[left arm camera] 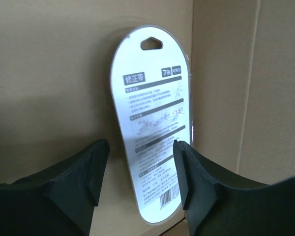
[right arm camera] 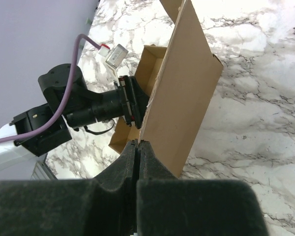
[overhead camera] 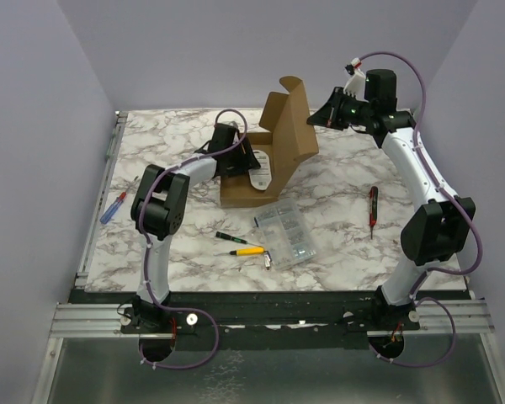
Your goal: Unpack the express box
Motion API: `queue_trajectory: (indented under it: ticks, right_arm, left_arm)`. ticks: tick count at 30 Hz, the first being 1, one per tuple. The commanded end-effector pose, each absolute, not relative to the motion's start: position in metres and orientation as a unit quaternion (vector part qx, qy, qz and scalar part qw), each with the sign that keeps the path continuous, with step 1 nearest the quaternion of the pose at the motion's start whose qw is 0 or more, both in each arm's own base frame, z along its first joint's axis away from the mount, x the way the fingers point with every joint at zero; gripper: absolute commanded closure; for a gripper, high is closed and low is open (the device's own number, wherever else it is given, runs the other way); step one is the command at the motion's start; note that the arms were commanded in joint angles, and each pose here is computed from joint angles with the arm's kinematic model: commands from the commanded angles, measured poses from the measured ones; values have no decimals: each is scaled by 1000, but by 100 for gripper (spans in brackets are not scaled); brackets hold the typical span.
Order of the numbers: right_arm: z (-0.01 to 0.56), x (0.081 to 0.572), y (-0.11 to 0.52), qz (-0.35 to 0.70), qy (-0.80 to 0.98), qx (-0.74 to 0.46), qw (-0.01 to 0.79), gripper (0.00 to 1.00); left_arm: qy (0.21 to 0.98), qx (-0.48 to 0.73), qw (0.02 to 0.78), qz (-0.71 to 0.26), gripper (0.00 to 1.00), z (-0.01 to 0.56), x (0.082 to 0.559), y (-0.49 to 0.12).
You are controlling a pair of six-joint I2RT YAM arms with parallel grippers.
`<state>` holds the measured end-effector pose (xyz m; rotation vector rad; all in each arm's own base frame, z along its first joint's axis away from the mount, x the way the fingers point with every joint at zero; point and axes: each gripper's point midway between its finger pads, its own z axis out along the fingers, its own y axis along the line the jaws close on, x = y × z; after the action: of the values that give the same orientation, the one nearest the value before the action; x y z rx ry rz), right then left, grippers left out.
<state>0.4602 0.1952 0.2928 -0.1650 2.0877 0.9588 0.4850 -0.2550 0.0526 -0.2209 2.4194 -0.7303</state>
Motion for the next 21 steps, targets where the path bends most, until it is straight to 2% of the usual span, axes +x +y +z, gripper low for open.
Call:
queue_trajectory:
  ticks: [1,8,15,21]
  right_arm:
    - [310,450,195,382,816,-85,426,100]
    - [309,451,195,383,816,-84,425,100]
    - [300,457,187,356,825,-70,433,100]
    - [313,473,184,354,816,-36,456,100]
  left_arm:
    - [897,-91,263,-345,41,40,476,-278]
    - [876,-100,270,-387,70,46,482,-285]
    - [867,-82,319,-375,100,88,490,-276]
    - [868,-59,386,-307,100,156,498,-247]
